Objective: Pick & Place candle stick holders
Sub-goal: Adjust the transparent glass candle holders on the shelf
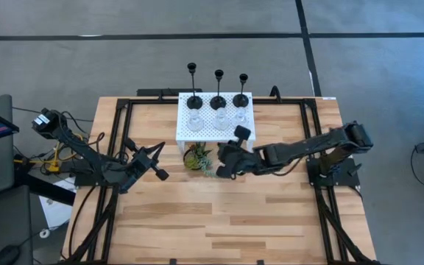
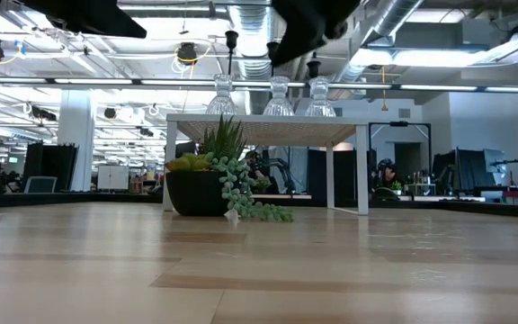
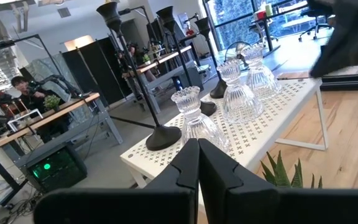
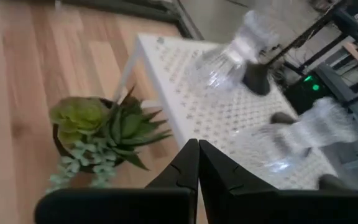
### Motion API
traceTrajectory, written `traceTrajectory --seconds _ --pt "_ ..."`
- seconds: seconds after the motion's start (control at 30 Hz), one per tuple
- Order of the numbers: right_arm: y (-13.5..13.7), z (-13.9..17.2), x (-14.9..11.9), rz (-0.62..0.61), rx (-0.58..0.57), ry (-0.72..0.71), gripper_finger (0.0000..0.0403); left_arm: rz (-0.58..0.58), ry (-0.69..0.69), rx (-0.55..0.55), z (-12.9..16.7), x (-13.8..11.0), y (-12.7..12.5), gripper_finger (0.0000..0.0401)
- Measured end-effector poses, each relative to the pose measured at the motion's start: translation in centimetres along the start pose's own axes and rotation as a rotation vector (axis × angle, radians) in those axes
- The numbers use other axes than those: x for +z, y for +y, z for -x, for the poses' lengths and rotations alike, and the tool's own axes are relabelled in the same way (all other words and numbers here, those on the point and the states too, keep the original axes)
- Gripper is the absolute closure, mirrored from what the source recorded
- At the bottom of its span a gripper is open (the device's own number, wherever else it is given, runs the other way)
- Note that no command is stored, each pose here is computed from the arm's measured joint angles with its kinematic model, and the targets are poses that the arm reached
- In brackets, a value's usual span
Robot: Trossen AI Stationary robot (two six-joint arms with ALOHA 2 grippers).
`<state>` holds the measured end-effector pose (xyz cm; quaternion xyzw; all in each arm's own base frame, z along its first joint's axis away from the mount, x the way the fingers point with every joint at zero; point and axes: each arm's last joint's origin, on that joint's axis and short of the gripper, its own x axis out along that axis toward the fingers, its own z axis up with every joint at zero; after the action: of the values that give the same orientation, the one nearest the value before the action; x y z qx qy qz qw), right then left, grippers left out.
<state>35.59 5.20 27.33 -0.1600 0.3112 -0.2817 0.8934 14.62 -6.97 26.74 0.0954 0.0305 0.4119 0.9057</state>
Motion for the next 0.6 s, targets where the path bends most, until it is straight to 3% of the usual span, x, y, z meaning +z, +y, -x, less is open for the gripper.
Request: traceTrajectory --seconds 0.13,0.23,0.4,0.6 --pt "-1.2 1.4 0.0 0.018 0.000 0.006 0.0403 0.000 0.000 0.000 0.0 0.0 0.0 0.0397" --pt "-1.6 1.8 -1.5 0.000 0.011 -0.007 0.0403 0.000 0.000 0.000 0.0 0.0 0.0 0.0397" --pt "-2.2 2.4 -4.8 -0.119 0.072 -0.125 0.0403 0.000 0.000 0.000 0.0 0.0 0.0 0.0397" --pt "-3.7 3.3 -7.0 -0.272 0.040 -0.280 0.0403 0.004 0.000 0.000 0.0 0.0 0.0 0.0397"
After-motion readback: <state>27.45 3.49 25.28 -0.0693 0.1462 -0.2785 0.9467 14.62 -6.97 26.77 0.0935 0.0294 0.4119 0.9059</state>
